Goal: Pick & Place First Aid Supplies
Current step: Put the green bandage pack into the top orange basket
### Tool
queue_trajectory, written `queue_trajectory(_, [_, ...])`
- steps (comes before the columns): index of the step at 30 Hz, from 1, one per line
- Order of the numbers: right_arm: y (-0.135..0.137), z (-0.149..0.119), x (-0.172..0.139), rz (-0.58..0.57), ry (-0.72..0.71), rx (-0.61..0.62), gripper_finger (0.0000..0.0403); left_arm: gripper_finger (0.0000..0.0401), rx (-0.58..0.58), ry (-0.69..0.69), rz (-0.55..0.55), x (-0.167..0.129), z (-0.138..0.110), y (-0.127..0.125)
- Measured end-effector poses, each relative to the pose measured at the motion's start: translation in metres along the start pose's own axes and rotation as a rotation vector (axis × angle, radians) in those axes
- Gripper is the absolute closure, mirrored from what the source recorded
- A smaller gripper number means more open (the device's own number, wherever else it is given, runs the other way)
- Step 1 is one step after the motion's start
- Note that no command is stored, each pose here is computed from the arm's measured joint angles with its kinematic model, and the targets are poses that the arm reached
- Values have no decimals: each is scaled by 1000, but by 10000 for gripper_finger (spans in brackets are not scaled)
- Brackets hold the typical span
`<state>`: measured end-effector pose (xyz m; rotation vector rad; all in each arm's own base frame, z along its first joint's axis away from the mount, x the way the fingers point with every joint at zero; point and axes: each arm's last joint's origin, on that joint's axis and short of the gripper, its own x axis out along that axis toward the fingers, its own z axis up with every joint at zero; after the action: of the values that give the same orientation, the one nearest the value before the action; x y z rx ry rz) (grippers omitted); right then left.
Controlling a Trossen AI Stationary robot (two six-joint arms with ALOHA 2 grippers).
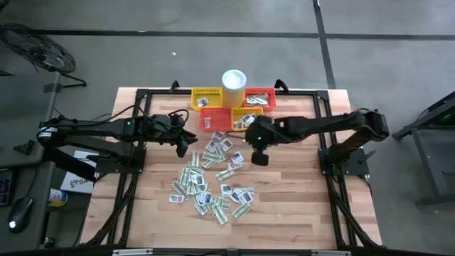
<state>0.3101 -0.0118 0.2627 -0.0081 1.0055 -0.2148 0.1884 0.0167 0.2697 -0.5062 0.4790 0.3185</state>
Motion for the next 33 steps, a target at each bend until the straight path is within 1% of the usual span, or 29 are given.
queue_trajectory(2, [-6, -1, -12, -45, -21, 25, 403, 295, 0, -1, 1, 0, 0, 0])
queue_trajectory(5, [-18, -3, -27, -119, -43, 29, 403, 295, 0, -1, 2, 0, 0, 0])
queue_trajectory(9, [-40, -4, -31, -230, -42, 46, 403, 295, -4, -3, 4, 0, 0, 0])
queue_trajectory(11, [-54, -5, -30, -286, -36, 104, 403, 295, -7, -4, 6, 0, 0, 0])
queue_trajectory(13, [-69, -5, -28, -338, -36, 193, 403, 295, -15, -6, 10, 0, 0, 0])
queue_trajectory(17, [-98, -8, -23, -400, -52, 371, 403, 295, -23, -8, 12, 0, 0, 0])
queue_trajectory(18, [-106, -8, -23, -408, -61, 419, 403, 295, -23, -8, 12, 0, 0, 0])
queue_trajectory(21, [-128, -11, -17, -386, -75, 539, 403, 295, -29, -14, 22, 0, 0, 1])
queue_trajectory(23, [-142, -15, -10, -391, -55, 595, 403, 295, -30, -15, 24, 0, 0, 1])
queue_trajectory(28, [-173, -28, 11, -392, 20, 671, 403, 295, -41, -18, 29, 0, 1, 1])
queue_trajectory(33, [-193, -34, 31, -368, 31, 701, 403, 295, -49, -19, 32, 0, 1, 1])
